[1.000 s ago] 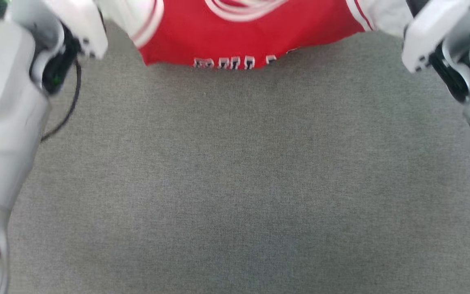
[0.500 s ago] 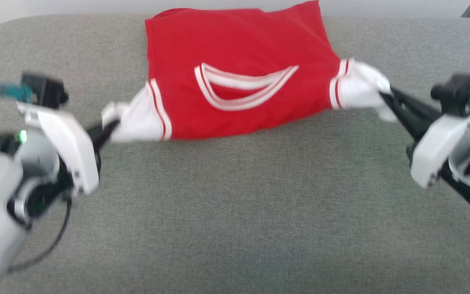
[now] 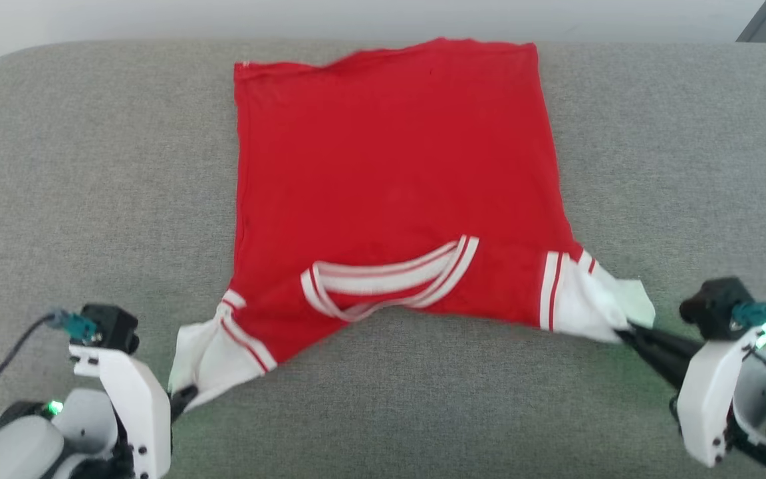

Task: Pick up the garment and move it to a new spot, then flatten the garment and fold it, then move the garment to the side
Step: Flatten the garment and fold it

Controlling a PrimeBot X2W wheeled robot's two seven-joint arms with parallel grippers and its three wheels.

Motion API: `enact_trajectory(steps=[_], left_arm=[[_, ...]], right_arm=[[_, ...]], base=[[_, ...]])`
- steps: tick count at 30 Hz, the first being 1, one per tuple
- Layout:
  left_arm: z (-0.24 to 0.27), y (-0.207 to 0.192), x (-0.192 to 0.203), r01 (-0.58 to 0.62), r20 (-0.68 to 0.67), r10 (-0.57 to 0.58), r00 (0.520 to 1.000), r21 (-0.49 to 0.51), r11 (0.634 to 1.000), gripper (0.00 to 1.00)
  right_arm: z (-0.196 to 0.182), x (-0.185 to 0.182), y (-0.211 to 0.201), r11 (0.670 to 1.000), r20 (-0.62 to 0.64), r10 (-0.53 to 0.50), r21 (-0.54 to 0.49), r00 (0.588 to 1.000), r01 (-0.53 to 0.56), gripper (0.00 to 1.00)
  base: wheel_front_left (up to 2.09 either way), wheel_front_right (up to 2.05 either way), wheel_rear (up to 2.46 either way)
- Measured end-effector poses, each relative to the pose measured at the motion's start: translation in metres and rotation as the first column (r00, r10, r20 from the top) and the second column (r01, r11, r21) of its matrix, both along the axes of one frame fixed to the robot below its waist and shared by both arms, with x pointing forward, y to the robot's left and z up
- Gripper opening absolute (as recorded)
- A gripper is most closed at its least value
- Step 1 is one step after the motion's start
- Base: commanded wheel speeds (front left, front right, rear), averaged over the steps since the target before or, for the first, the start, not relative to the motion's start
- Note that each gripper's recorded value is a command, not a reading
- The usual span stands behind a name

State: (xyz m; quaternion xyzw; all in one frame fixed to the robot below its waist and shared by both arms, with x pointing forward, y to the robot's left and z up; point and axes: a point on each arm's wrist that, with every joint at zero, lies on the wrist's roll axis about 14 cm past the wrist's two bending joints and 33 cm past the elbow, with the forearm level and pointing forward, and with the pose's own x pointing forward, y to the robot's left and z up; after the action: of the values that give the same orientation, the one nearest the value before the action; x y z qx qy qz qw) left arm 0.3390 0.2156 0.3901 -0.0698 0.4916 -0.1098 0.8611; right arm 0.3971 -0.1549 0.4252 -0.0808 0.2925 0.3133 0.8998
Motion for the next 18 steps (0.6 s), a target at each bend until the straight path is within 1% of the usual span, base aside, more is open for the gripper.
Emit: enact_trajectory(steps=[4, 6, 8, 11, 12, 13, 14, 15, 16, 18], left_arm=[[-0.014, 0.007, -0.019, -0.023, -0.071, 0.026, 0.997, 0.037, 0.999, 0.00], [-0.020, 0.005, -0.029, -0.015, -0.105, 0.019, 0.994, 0.035, 0.999, 0.00], [-0.023, -0.001, -0.032, -0.030, -0.115, 0.030, 0.993, 0.006, 1.000, 0.00], [-0.025, -0.002, -0.030, -0.046, -0.102, 0.045, 0.994, -0.005, 0.999, 0.00], [-0.025, -0.004, -0.029, -0.047, -0.096, 0.045, 0.994, -0.011, 0.999, 0.00], [-0.025, -0.006, -0.028, -0.044, -0.091, 0.042, 0.995, -0.021, 0.999, 0.00], [-0.025, -0.008, -0.028, -0.042, -0.085, 0.039, 0.996, -0.028, 0.999, 0.00], [-0.024, -0.009, -0.026, -0.041, -0.073, 0.038, 0.997, -0.035, 0.999, 0.00], [-0.023, -0.010, -0.023, -0.048, -0.056, 0.046, 0.997, -0.044, 0.998, 0.00], [-0.021, -0.012, -0.019, -0.056, -0.031, 0.054, 0.998, -0.055, 0.997, 0.00]], right_arm=[[-0.019, -0.030, 0.001, 1.000, -0.136, -0.002, 0.009, 0.991, 0.003, 0.00], [-0.025, -0.040, 0.000, 1.000, -0.183, -0.007, 0.010, 0.983, 0.009, 0.00], [-0.028, -0.044, -0.001, 1.000, -0.202, -0.019, 0.019, 0.979, 0.023, 0.00], [-0.033, -0.048, -0.002, 0.998, -0.229, -0.045, 0.035, 0.972, 0.055, 0.00], [-0.035, -0.049, -0.003, 0.997, -0.238, -0.057, 0.040, 0.970, 0.069, 0.21], [-0.035, -0.049, -0.003, 0.996, -0.245, -0.062, 0.043, 0.968, 0.075, 0.39], [-0.035, -0.049, -0.003, 0.996, -0.248, -0.066, 0.042, 0.967, 0.079, 0.72], [-0.033, -0.047, -0.003, 0.995, -0.240, -0.072, 0.044, 0.968, 0.085, 0.72], [-0.032, -0.045, -0.003, 0.995, -0.240, -0.073, 0.042, 0.968, 0.086, 1.00], [-0.025, -0.041, -0.001, 0.994, -0.227, -0.075, 0.055, 0.971, 0.090, 1.00]], base=[[0.00, 0.00, 0.00], [0.00, 0.00, 0.00], [0.00, 0.00, 0.00], [0.00, 0.00, 0.00], [0.00, 0.00, 0.00], [0.00, 0.00, 0.00], [0.00, 0.00, 0.00], [0.00, 0.00, 0.00], [0.00, 0.00, 0.00], [0.00, 0.00, 0.00]])
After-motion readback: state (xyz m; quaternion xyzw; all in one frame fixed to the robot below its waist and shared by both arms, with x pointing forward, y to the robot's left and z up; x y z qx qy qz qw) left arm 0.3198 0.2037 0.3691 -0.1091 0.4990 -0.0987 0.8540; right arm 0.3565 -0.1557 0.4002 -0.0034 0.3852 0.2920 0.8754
